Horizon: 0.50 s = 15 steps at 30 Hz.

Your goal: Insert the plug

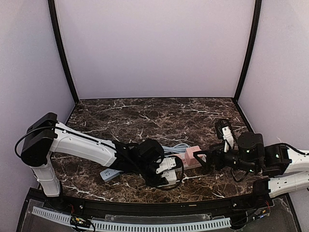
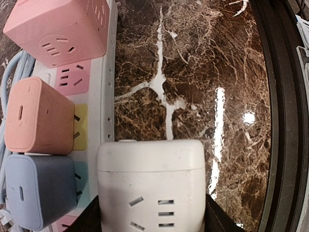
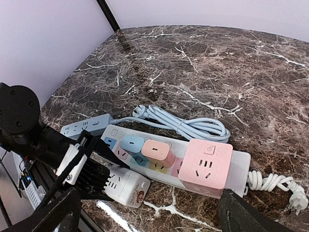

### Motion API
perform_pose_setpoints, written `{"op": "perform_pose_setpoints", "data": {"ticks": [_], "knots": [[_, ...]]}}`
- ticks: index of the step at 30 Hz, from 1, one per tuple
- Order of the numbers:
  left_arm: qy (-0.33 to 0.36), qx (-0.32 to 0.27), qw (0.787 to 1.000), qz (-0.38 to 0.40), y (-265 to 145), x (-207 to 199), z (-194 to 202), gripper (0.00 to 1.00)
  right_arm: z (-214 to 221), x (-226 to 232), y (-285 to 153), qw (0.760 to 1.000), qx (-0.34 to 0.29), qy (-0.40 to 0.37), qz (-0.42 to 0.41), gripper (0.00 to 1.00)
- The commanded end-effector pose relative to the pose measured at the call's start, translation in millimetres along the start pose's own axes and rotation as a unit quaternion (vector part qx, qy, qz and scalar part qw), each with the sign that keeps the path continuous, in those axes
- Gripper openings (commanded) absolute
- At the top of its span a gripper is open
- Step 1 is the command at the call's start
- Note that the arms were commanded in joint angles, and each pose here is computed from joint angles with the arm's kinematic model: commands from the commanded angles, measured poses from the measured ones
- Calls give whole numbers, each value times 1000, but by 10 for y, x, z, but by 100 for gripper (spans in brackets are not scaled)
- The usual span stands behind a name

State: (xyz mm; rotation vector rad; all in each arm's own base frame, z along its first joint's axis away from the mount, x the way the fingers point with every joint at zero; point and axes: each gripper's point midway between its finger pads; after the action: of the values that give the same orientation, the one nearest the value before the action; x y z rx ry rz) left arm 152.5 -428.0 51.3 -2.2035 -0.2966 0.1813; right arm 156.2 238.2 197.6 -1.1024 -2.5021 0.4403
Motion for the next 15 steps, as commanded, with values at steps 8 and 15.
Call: {"op": "perform_pose_setpoints", "data": {"ticks": [8,15], "knots": [[16,-42,999,-1,-189,-36,-88,26,29,-12,8,1000,1,-4,4,99],[30,-110,993,-20,-410,1,-172,1,-26,76,48,1000,5,1,-8,99]]}}
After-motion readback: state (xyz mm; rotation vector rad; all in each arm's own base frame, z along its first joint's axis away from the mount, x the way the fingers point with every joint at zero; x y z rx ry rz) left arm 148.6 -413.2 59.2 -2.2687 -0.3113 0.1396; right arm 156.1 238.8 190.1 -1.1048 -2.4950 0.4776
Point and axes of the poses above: each gripper's point midway between its finger pads, its own y axis out along the fingers, its own x axis along the line the jaws close on, z = x × y, and after that the axes turned 9 degrees about -y, right-handed
